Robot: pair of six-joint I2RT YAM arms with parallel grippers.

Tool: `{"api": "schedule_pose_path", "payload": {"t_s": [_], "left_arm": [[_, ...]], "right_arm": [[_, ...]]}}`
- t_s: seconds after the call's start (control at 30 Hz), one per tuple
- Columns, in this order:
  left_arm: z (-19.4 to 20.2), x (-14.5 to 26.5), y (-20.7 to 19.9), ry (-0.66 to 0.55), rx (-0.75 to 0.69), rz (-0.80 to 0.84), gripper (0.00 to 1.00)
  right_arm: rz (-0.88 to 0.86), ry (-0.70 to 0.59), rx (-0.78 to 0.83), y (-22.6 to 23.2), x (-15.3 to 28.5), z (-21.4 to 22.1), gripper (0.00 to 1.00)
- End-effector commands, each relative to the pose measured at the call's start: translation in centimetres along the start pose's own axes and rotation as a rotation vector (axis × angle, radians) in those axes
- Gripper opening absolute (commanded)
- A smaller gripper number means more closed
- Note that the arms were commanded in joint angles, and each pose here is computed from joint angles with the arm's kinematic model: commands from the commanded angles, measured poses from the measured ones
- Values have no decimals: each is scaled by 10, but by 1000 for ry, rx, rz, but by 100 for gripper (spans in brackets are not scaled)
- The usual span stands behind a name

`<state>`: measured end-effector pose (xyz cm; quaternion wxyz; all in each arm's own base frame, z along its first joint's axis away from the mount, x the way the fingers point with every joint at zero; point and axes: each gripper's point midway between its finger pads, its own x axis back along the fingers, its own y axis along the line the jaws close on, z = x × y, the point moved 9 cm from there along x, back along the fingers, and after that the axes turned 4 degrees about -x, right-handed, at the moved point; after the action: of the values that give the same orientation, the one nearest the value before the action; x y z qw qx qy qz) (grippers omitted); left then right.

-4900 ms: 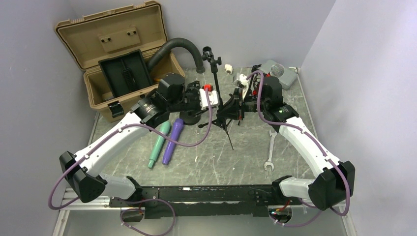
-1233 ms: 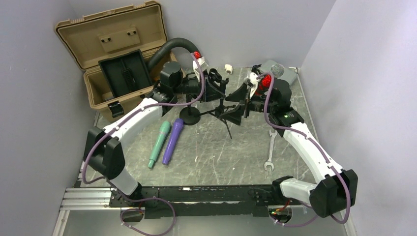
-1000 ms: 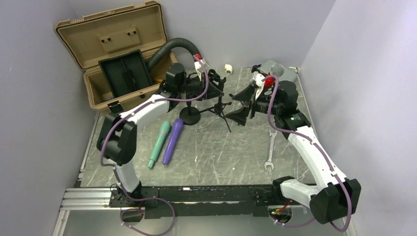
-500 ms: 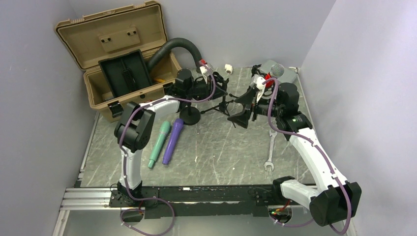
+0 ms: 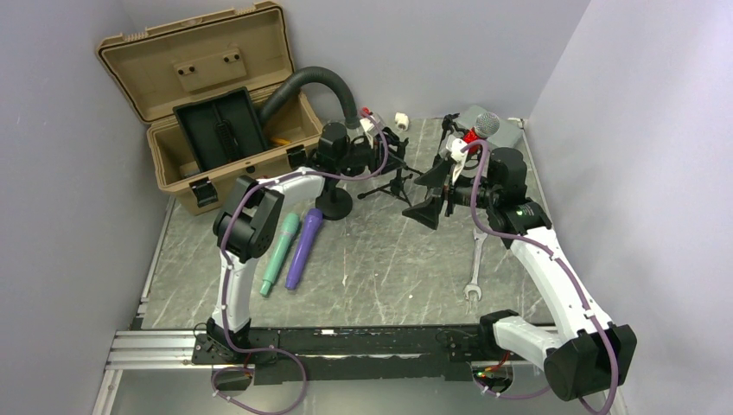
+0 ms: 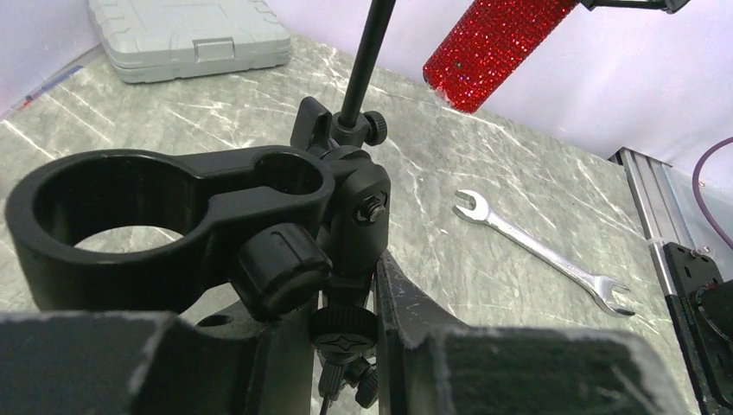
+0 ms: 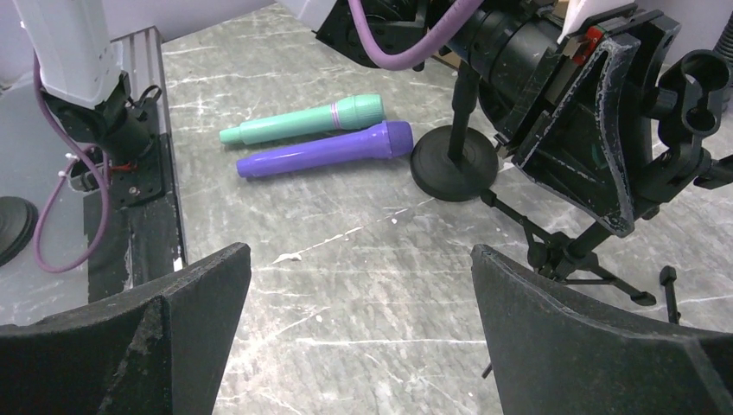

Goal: Remove the microphone from the stand

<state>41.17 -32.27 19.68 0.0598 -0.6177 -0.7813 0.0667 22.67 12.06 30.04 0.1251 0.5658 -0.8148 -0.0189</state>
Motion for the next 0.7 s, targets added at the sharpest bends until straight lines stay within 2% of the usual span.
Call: {"api": "schedule_pose_path", "payload": {"t_s": [0.0,0.67], "left_arm": [[-25,-5,-3,-72,-95,12,0],[16,-2,-12,6,-113,48,0]], "right_arm": [[-7,-37,78,4,5,-15,100],[39,-56,86,3,12,-15,100]]}}
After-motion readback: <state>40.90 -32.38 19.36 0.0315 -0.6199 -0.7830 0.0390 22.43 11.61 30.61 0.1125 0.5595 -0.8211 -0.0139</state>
